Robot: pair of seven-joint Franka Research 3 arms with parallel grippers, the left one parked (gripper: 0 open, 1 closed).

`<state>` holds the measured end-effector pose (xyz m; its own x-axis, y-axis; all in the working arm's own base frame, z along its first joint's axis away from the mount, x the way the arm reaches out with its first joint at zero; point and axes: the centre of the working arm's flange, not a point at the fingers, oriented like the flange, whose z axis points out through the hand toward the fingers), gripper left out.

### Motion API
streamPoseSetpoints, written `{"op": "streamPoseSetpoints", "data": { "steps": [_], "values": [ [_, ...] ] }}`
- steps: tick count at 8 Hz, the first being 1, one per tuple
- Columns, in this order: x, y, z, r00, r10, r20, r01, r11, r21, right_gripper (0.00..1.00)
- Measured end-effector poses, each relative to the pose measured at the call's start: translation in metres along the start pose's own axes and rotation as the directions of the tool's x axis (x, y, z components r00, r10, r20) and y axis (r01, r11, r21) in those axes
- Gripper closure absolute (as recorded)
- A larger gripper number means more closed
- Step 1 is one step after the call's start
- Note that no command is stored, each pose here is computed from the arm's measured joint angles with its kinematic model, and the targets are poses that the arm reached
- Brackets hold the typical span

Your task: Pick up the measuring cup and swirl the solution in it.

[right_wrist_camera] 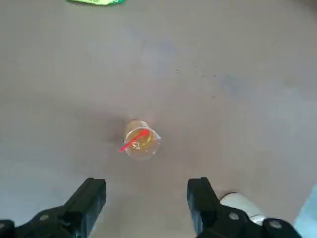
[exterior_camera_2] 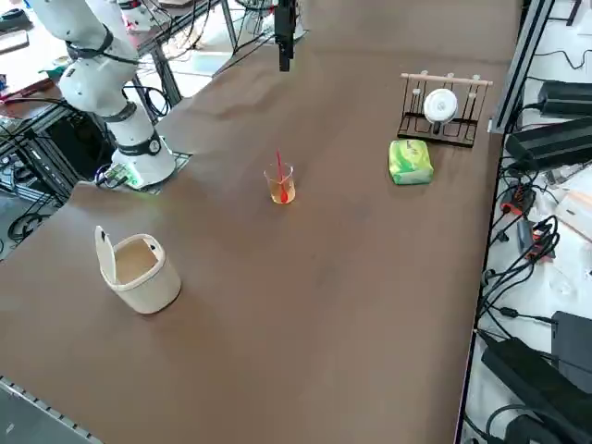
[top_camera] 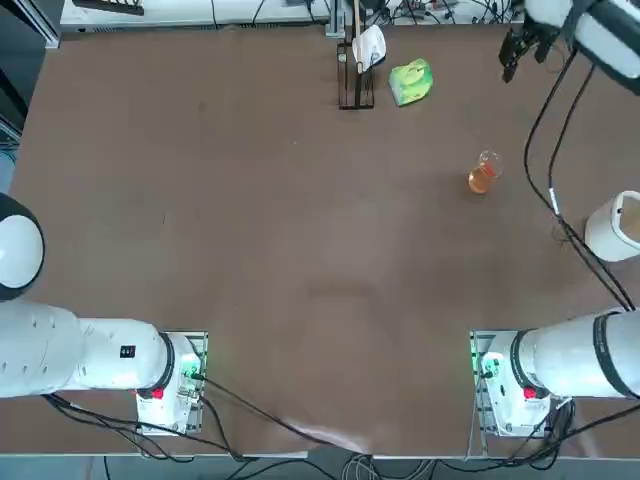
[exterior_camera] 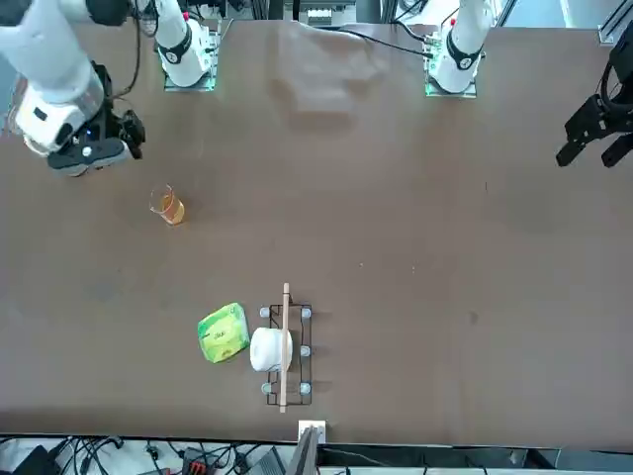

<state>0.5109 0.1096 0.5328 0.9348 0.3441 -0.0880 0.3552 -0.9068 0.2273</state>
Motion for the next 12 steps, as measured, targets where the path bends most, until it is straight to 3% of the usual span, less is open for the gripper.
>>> {"op": "streamPoseSetpoints", "data": {
  "steps": [6, 10, 12],
  "values": [
    [-0.018, -0.031, 0.093, 0.994, -0.1, -0.043, 0.096, 0.991, -0.088, 0.01],
    [-0.019, -0.067, 0.126, 0.994, -0.112, 0.008, 0.112, 0.989, -0.099, 0.04],
    [-0.015, -0.09, 0.156, 0.992, -0.111, 0.052, 0.118, 0.98, -0.161, 0.06]
  ]
}}
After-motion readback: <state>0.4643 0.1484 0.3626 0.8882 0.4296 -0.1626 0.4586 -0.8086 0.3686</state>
